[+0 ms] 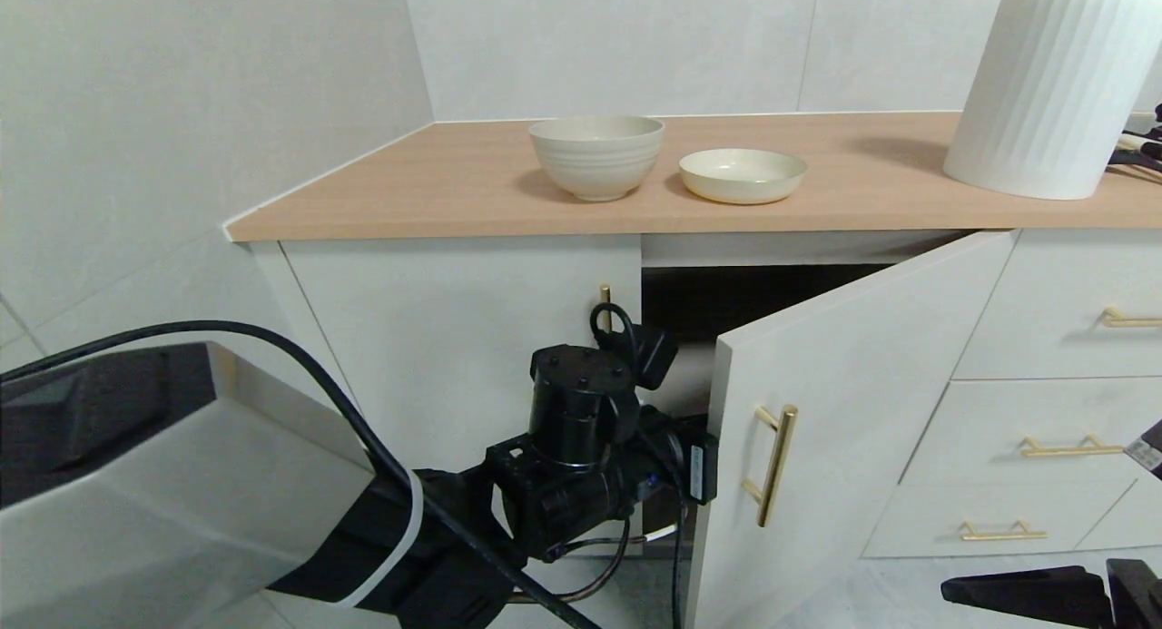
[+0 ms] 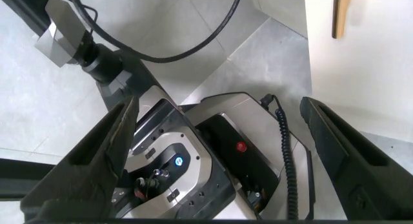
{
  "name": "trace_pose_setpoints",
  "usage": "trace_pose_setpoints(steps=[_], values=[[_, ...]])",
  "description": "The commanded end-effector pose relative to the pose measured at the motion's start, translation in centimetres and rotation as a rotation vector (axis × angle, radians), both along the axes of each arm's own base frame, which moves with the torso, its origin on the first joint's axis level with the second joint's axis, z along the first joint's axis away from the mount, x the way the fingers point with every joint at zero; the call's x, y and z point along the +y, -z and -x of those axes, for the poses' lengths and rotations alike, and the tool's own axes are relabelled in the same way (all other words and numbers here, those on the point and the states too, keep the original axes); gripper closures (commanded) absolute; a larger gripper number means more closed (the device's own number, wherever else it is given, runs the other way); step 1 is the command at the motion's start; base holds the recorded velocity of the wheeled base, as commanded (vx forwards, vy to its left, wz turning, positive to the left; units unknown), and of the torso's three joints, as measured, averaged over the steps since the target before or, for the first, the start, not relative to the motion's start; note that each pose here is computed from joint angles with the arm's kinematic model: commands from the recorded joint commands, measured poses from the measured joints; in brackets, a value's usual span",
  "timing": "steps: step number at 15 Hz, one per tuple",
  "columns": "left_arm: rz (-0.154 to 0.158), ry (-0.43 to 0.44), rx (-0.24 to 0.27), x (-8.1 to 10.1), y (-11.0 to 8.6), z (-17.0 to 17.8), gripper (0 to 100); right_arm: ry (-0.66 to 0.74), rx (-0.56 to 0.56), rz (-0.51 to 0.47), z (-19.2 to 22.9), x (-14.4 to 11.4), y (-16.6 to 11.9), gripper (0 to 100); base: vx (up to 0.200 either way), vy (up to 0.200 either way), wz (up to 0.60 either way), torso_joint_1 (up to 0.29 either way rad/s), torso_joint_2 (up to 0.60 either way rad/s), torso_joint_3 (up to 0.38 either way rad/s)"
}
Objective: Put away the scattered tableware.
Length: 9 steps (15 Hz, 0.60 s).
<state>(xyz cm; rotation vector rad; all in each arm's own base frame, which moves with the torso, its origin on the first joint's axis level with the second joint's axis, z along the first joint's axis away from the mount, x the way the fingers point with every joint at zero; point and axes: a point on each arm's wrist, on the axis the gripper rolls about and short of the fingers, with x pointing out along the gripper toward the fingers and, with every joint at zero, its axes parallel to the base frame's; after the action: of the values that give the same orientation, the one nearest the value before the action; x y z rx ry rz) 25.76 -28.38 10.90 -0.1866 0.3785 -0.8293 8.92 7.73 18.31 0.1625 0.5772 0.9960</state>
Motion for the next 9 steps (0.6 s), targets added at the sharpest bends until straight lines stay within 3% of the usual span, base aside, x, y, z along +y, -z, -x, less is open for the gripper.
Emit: trace_pose_setpoints(steps=[1, 4, 9], values=[[0.016, 0.002, -0.014, -0.2, -0.7, -0.1, 100, -0.001, 0.000, 0.000, 0.0, 0.0, 0.0, 0, 0.000, 0.000, 0.00, 0.000, 0.00, 0.000], [0.002, 0.028, -0.002, -0.6, -2.1, 0.9, 100, -0.003, 0.008, 0.004, -0.1, 0.1, 0.1, 0, 0.000, 0.000, 0.00, 0.000, 0.00, 0.000], [-0.004, 0.046, 0.003, -1.7, -2.7, 1.0, 100, -0.009, 0.002, -0.001, 0.0, 0.1, 0.0, 0, -0.200, 0.000, 0.00, 0.008, 0.00, 0.000]])
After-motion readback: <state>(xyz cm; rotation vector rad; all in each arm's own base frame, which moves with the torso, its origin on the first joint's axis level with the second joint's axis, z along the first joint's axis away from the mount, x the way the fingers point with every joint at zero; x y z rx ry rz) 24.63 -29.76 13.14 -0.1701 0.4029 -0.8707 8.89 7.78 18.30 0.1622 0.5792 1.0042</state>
